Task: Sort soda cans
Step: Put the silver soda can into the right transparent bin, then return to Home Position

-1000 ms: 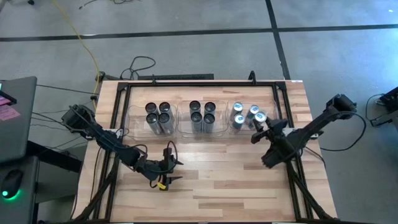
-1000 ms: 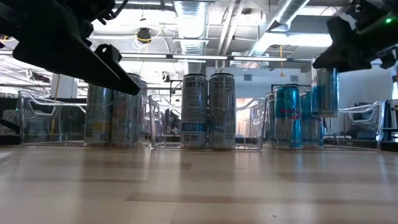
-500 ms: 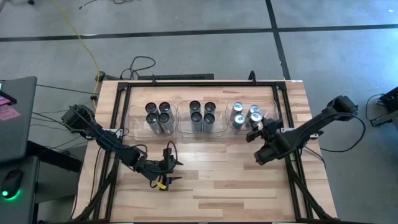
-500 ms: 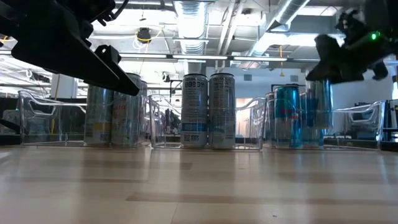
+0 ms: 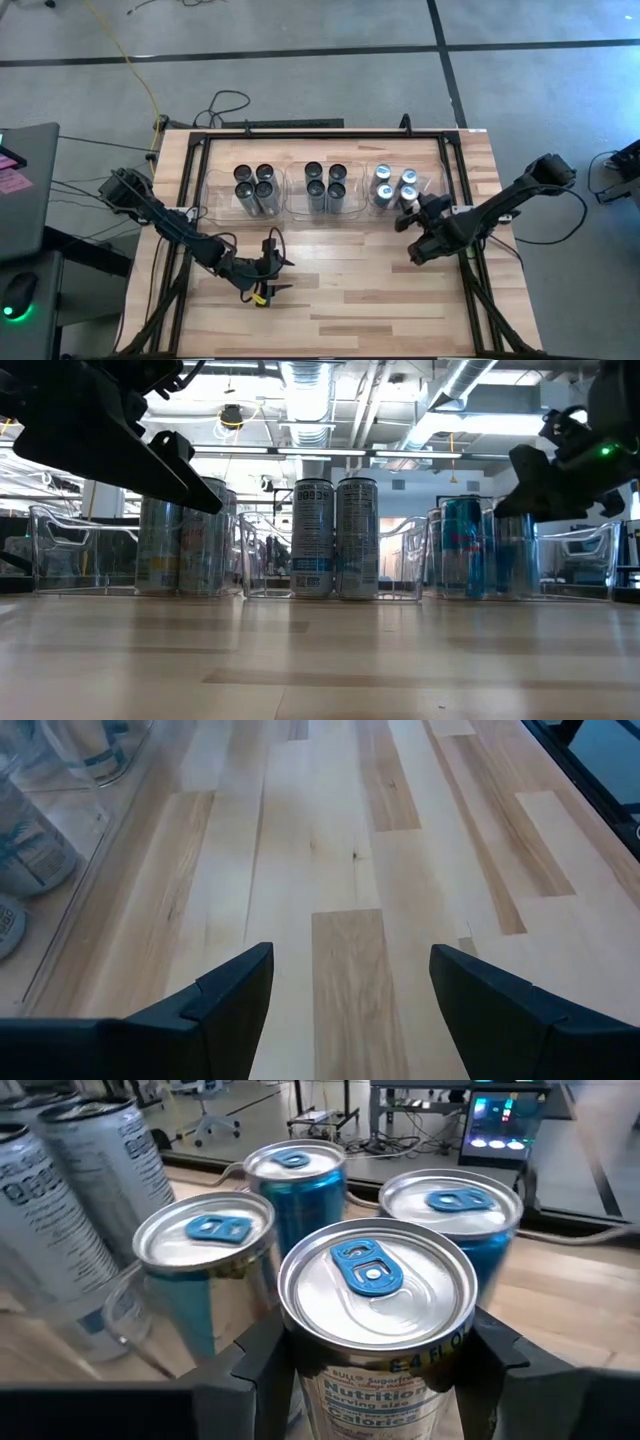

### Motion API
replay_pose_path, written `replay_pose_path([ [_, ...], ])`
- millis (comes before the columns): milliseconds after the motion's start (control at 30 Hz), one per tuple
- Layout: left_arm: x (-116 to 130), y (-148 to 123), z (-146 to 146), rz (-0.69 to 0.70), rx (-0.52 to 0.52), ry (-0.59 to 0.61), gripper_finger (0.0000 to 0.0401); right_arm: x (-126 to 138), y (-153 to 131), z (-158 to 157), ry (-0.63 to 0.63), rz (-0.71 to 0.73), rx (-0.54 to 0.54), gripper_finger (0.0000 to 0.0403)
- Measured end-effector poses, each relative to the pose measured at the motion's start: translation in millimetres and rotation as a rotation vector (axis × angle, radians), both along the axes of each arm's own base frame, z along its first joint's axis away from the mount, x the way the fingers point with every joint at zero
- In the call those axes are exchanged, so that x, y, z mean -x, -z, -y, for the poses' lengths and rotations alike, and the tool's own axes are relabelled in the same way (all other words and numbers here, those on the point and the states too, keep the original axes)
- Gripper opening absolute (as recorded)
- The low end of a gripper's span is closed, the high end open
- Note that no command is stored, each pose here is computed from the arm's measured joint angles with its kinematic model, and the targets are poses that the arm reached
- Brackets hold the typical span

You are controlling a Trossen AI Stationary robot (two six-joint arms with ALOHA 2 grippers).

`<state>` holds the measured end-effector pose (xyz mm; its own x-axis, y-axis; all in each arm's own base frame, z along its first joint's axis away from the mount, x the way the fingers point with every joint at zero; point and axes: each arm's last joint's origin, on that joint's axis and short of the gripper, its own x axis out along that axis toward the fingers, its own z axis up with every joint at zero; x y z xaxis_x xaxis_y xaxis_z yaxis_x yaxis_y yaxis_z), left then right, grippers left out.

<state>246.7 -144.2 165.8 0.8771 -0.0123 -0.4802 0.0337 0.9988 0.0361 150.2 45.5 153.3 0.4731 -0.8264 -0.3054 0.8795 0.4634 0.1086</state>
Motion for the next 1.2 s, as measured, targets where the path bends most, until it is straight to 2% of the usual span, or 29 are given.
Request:
replay_pose_path([
  [133, 0.0, 0.0, 0.0, 0.0, 0.003, -0.001, 0.0265, -4.5, -0.8, -2.3, -0.029, -0.017, 0.009, 0.0216],
  [400, 2.3, -0.5, 3.5, 0.014, -0.01, -0.015, 0.0265, -7.1, -1.8, -3.8, -0.041, -0.014, 0.008, 0.0304],
  [567, 4.2, -0.7, 5.9, 0.024, -0.026, -0.031, 0.0265, -7.4, -7.2, -3.9, -0.041, -0.045, 0.026, 0.0336],
  [800, 6.9, -6.4, 6.1, 0.054, -0.033, -0.063, 0.0265, -12.6, -38.5, -15.0, -0.084, -0.098, 0.053, 0.0335],
  [1067, 31.4, -53.2, 6.3, 0.217, -0.063, -0.09, 0.0265, -19.1, -95.7, -43.9, -0.222, -0.084, 0.064, 0.0315],
  [1200, 49.8, -75.8, -1.9, 0.279, -0.056, -0.181, 0.0265, -22.5, -119.1, -62.9, -0.323, -0.039, 0.056, 0.0289],
])
